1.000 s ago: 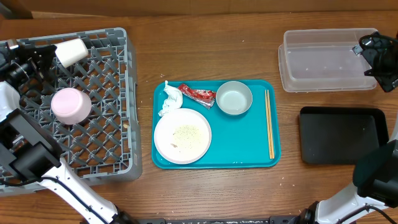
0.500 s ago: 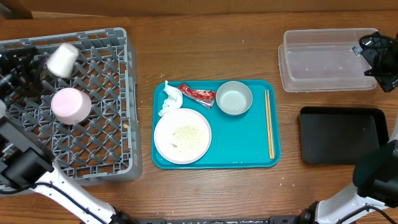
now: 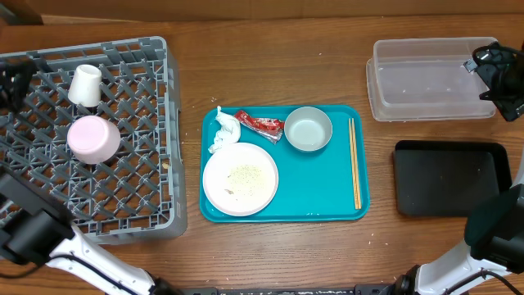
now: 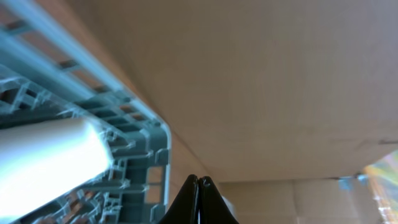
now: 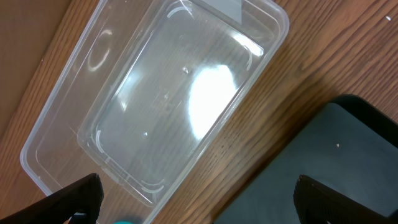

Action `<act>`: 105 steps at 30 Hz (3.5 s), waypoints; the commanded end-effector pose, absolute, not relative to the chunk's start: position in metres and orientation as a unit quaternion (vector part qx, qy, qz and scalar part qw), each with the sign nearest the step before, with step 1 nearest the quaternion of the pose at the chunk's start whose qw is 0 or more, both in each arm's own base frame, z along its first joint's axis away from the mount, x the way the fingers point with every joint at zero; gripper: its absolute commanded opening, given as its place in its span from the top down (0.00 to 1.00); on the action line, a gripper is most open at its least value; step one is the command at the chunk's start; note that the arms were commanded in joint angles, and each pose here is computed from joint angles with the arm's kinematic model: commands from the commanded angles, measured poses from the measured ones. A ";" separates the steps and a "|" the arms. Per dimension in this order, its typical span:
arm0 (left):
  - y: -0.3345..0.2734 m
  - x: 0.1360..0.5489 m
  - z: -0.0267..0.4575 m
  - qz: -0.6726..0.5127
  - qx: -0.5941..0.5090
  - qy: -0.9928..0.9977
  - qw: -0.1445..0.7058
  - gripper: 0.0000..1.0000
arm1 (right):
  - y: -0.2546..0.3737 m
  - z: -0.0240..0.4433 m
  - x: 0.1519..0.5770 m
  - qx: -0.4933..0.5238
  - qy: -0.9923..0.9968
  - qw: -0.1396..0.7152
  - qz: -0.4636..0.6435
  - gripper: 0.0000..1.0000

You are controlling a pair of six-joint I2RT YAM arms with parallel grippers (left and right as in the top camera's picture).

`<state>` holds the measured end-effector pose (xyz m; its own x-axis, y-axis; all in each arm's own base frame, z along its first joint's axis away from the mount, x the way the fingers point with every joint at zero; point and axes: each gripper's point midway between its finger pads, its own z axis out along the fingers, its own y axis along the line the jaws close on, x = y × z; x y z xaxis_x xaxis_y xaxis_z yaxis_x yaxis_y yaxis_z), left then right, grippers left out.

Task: Sort waste into correct bins and load items into the dishwasher
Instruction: 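Raise the left gripper and move it over the rack center, then reach the left gripper right to the grey bowl on the tray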

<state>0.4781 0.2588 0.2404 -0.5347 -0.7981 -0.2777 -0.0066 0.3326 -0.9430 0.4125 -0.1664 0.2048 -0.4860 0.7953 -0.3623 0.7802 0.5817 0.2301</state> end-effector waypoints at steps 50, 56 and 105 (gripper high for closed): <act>0.253 0.499 0.113 0.199 -0.272 0.905 0.258 0.96 | -0.168 0.207 0.413 0.460 0.859 0.223 0.015 0.00; 0.272 0.473 0.128 0.117 -0.380 0.878 0.268 0.96 | -0.168 0.207 0.413 0.460 0.859 0.223 0.015 0.00; -0.149 0.385 0.184 0.075 -0.071 0.979 0.177 0.12 | -0.168 0.207 0.413 0.460 0.859 0.223 0.015 0.00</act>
<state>0.3612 -0.1758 0.2109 -0.9494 0.0038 -0.3139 0.0200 0.9986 -0.0486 0.4126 -0.1662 0.2048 -0.4864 0.7951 -0.3621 0.7799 0.5820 0.2304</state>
